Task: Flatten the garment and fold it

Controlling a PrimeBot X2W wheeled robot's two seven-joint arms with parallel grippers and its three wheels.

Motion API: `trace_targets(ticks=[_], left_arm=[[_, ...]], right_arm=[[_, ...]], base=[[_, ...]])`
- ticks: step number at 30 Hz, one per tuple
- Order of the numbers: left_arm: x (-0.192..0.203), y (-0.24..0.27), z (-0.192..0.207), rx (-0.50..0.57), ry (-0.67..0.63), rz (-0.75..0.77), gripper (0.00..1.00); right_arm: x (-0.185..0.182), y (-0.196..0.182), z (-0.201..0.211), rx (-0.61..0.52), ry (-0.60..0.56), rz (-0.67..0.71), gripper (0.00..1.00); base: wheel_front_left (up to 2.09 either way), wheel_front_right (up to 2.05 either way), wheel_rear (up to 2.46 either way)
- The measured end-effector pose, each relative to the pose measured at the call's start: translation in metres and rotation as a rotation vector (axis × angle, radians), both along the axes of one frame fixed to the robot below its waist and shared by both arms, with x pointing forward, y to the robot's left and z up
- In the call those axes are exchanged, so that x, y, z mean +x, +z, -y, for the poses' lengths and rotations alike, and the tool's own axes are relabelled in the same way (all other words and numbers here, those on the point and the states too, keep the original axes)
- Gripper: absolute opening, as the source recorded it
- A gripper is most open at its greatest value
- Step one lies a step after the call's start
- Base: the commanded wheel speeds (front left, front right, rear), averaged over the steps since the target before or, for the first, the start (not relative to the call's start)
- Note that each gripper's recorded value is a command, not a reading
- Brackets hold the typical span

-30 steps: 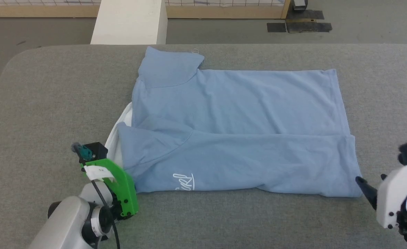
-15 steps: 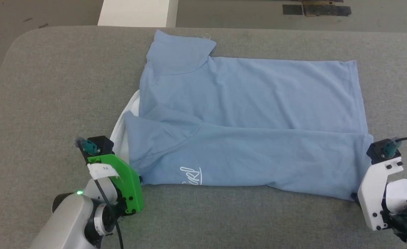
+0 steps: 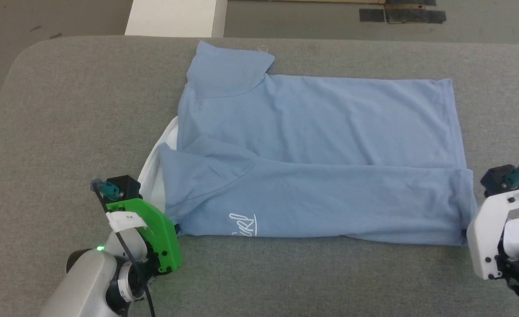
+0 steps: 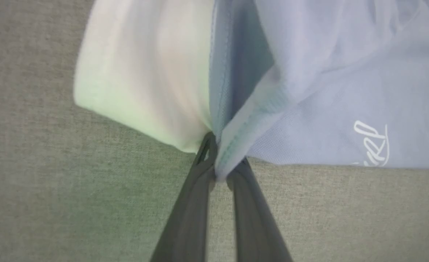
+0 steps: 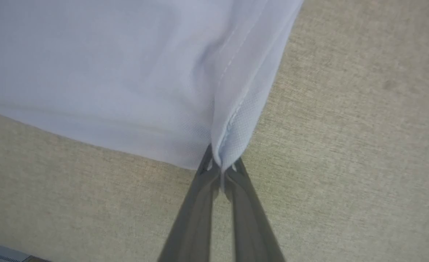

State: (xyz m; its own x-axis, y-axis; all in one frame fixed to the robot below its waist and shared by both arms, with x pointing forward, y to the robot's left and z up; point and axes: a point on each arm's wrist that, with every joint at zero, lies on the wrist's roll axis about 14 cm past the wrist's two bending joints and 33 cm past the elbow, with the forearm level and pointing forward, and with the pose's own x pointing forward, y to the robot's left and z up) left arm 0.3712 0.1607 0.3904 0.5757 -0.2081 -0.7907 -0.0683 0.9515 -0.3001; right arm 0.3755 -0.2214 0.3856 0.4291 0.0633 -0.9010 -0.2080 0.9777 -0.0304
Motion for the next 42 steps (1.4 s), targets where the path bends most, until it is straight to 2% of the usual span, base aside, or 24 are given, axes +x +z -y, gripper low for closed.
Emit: trace_targets(ticks=[7, 13, 23, 31, 32, 33, 34, 35, 38, 42], left_arm=[[0.001, 0.029, -0.014, -0.009, 0.046, 0.102, 0.0], [-0.012, 0.05, -0.02, -0.008, 0.065, 0.158, 0.0], [-0.064, 0.011, -0.011, -0.071, 0.108, -0.018, 0.0], [-0.077, -0.011, -0.008, -0.108, 0.148, -0.103, 0.0], [-0.077, -0.012, -0.008, -0.111, 0.151, -0.103, 0.1], [-0.077, -0.012, -0.009, -0.11, 0.15, -0.102, 0.51], [-0.077, -0.012, -0.009, -0.108, 0.15, -0.102, 1.0], [-0.076, -0.012, -0.01, -0.107, 0.15, -0.099, 1.0], [-0.074, -0.007, -0.013, -0.099, 0.143, -0.079, 1.0], [-0.067, 0.011, -0.02, -0.078, 0.116, -0.026, 1.0]], right_arm=[[0.009, 0.042, 0.007, 0.052, -0.047, 0.147, 0.0], [-0.01, 0.058, 0.015, 0.062, -0.078, 0.176, 0.0], [-0.061, 0.016, 0.018, 0.081, -0.132, 0.013, 0.0], [-0.078, -0.011, 0.013, 0.091, -0.144, -0.066, 0.0], [-0.078, -0.013, 0.013, 0.093, -0.146, -0.064, 0.0], [-0.078, -0.013, 0.013, 0.094, -0.149, -0.058, 0.0], [-0.078, -0.014, 0.013, 0.094, -0.149, -0.056, 0.45], [-0.078, -0.014, 0.013, 0.095, -0.148, -0.051, 1.0], [-0.077, -0.01, 0.012, 0.103, -0.149, -0.031, 1.0], [-0.063, 0.013, 0.013, 0.141, -0.156, 0.069, 1.0]], base=[[0.0, 0.0, 0.0], [0.0, 0.0, 0.0], [0.0, 0.0, 0.0], [0.0, 0.0, 0.0], [0.0, 0.0, 0.0], [0.0, 0.0, 0.0], [0.0, 0.0, 0.0], [0.0, 0.0, 0.0], [0.0, 0.0, 0.0], [0.0, 0.0, 0.0]])
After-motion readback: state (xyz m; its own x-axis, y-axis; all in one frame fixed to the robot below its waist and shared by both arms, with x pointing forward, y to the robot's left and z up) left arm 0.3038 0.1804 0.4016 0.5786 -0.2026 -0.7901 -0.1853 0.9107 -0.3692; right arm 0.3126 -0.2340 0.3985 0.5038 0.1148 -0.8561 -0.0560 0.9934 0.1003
